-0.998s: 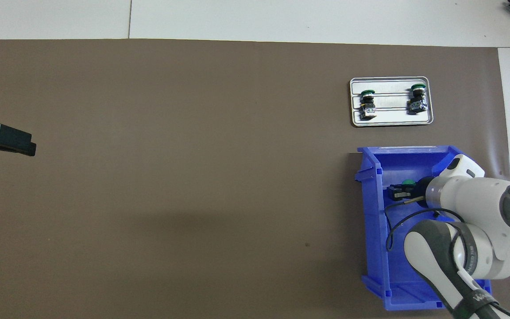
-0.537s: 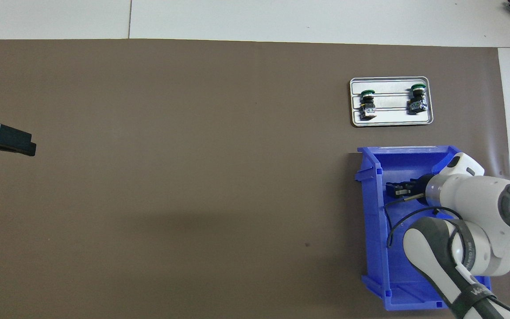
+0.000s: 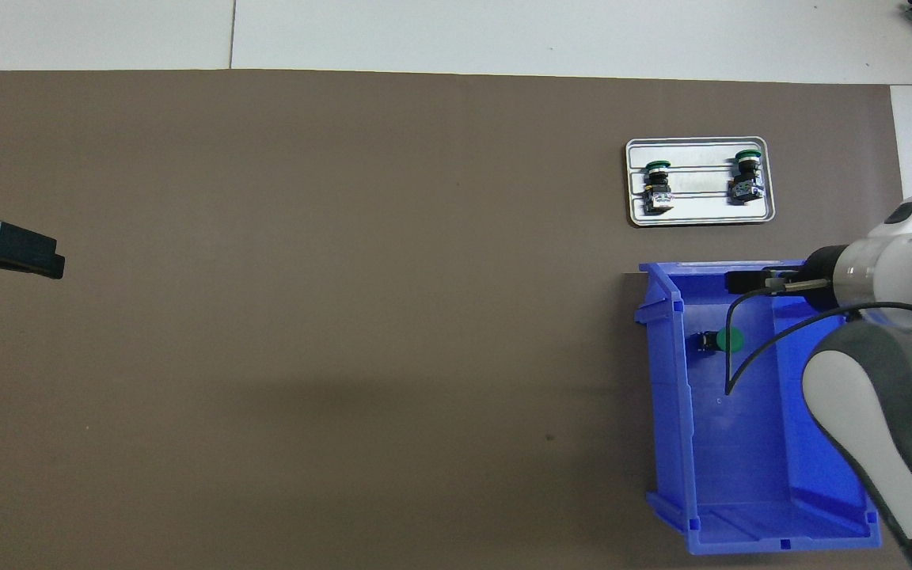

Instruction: Place and press button with both arms

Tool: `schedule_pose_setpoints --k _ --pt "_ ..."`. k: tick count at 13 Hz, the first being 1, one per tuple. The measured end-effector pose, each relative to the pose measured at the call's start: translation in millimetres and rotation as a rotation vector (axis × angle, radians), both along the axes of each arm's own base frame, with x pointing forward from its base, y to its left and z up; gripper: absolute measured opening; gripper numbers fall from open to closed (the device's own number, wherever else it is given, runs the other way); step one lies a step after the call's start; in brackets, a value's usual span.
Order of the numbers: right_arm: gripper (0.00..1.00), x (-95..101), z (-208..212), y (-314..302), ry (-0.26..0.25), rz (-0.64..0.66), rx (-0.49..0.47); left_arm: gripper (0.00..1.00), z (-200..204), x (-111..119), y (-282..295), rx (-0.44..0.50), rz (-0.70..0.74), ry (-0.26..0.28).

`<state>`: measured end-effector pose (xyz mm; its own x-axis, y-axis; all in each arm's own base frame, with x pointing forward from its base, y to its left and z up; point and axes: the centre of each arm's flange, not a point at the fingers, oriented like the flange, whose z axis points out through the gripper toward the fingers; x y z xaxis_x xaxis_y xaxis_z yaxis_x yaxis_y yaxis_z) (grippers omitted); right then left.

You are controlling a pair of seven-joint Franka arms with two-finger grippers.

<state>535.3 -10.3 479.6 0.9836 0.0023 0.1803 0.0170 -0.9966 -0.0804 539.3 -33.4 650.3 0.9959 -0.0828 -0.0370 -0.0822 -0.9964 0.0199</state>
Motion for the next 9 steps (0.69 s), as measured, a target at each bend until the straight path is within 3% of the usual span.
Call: schedule_pose_setpoints --k 3,9 --pt "1.00 9.3 54.4 -13.4 -0.010 -0.037 0.003 1.00 0.0 0.0 0.0 0.000 0.000 0.000" --pt "1.00 4.7 172.9 -27.8 0.088 -0.082 -0.069 1.00 0.0 0.0 0.0 0.000 0.000 0.000"
